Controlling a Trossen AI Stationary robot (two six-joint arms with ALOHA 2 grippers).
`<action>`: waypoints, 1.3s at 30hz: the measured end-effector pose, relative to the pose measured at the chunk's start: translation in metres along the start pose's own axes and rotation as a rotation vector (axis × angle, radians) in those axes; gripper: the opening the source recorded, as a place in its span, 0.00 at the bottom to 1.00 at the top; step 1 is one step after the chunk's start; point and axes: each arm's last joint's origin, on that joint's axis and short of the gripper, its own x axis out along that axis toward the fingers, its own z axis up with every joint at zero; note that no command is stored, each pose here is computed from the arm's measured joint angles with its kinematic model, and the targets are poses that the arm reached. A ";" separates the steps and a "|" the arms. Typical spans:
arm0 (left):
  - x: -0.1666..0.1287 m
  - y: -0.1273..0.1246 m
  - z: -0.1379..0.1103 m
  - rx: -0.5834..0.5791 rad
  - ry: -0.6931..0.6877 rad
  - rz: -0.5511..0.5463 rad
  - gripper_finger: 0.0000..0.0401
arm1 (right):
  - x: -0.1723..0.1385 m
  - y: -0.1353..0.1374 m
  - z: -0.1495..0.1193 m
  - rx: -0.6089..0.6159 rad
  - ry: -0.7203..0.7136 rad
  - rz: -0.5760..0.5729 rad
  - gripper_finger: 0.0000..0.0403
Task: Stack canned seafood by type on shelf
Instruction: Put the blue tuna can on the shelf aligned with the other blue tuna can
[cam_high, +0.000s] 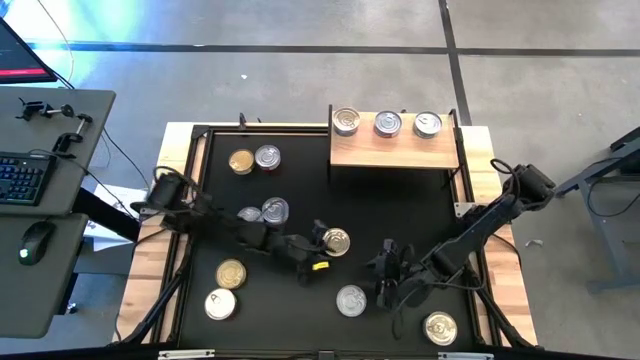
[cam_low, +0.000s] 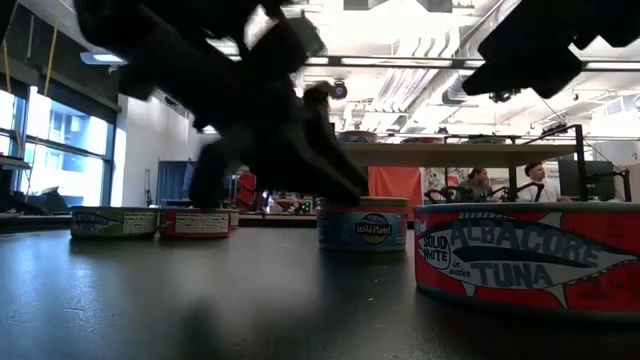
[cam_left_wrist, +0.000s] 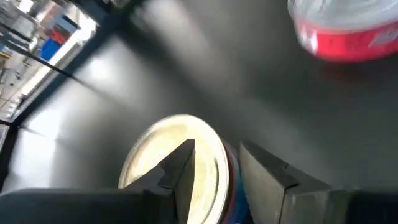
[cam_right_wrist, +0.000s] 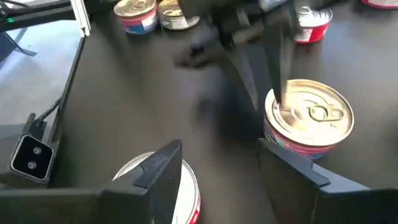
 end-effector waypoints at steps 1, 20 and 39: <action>0.005 0.000 -0.002 0.016 0.029 -0.011 0.26 | 0.000 0.000 0.001 -0.006 -0.007 0.005 0.49; 0.010 0.027 0.021 -0.189 0.031 -0.076 0.00 | 0.037 -0.006 -0.022 -0.686 0.016 -0.212 0.49; 0.003 0.049 0.023 -0.355 -0.035 -0.106 0.00 | 0.072 -0.038 -0.020 -0.821 0.147 -0.235 0.70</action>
